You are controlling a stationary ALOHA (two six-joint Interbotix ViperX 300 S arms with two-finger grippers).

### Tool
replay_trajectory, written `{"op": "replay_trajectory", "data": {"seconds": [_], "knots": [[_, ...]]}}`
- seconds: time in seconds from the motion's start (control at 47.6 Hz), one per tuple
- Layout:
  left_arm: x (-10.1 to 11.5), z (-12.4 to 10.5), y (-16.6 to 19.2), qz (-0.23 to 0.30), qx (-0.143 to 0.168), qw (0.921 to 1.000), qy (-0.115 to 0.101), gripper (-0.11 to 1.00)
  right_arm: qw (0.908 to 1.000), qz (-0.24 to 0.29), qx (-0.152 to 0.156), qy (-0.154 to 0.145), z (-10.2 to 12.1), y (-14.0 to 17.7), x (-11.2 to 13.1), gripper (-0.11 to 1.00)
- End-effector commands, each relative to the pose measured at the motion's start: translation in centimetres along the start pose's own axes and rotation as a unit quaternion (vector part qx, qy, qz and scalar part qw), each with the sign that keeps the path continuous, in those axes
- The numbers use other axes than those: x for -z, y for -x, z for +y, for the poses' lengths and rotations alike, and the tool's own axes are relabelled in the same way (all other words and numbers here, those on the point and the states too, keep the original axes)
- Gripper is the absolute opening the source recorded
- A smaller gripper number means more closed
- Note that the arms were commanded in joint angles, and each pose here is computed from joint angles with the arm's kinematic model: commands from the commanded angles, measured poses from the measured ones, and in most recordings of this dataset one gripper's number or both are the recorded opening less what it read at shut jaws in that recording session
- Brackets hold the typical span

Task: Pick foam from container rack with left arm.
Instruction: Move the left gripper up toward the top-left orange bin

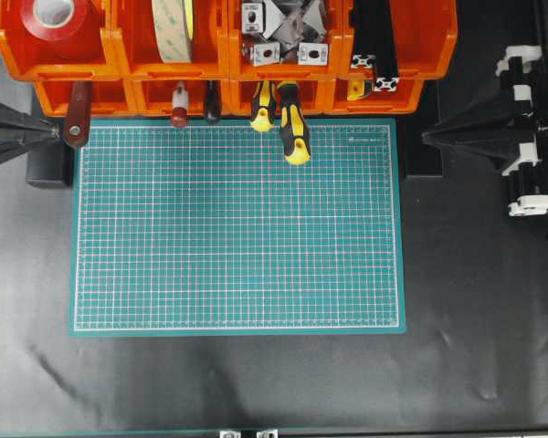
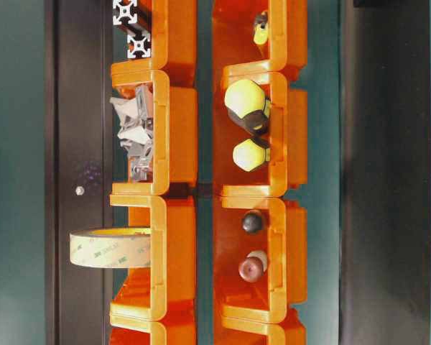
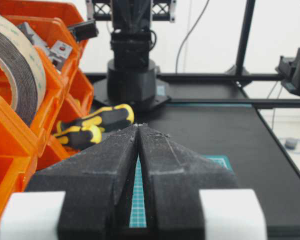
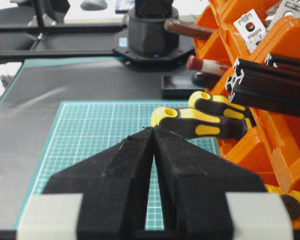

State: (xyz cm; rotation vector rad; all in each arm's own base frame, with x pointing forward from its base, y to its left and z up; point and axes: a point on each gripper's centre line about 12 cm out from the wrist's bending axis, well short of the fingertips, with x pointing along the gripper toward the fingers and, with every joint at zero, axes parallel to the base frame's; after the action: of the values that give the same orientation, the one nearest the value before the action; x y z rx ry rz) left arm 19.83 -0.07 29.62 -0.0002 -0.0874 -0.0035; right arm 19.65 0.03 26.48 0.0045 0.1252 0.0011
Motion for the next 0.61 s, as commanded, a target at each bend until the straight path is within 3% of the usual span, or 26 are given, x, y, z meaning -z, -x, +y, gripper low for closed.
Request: {"op": "replay_trajectory", "data": {"seconds": [0.0, 0.063, 0.147, 0.315, 0.483, 0.588], "knots": [[-1.5, -0.1, -0.4, -0.010, 0.005, 0.9999, 0.001, 0.05, 0.9998, -0.020, -0.001, -0.007, 0.0, -0.1, -1.2, 0.02], [-2.7, 0.0, -0.6, -0.010, 0.002, 0.9996, 0.027, 0.02, 0.9997, -0.020, 0.000, -0.012, 0.0, 0.0, -1.1, 0.06], [-4.2, 0.1, -0.7, -0.002, 0.000, 0.9984, 0.056, 0.00, 0.9997, -0.019, 0.000, -0.018, 0.0, 0.2, -1.0, 0.00], [-8.1, 0.2, -1.6, 0.026, -0.009, 0.9920, 0.123, 0.00, 0.9996, -0.021, 0.000, -0.018, 0.0, 0.3, -1.2, 0.00], [-11.2, 0.6, -3.2, 0.057, -0.029, 0.9784, 0.197, 0.00, 0.9997, -0.019, 0.000, -0.018, 0.0, 0.2, -1.1, 0.00], [-12.5, 1.3, -4.4, 0.073, -0.052, 0.9643, 0.249, 0.00, 0.9996, -0.019, 0.000, -0.018, 0.0, 0.2, -1.1, 0.00]]}}
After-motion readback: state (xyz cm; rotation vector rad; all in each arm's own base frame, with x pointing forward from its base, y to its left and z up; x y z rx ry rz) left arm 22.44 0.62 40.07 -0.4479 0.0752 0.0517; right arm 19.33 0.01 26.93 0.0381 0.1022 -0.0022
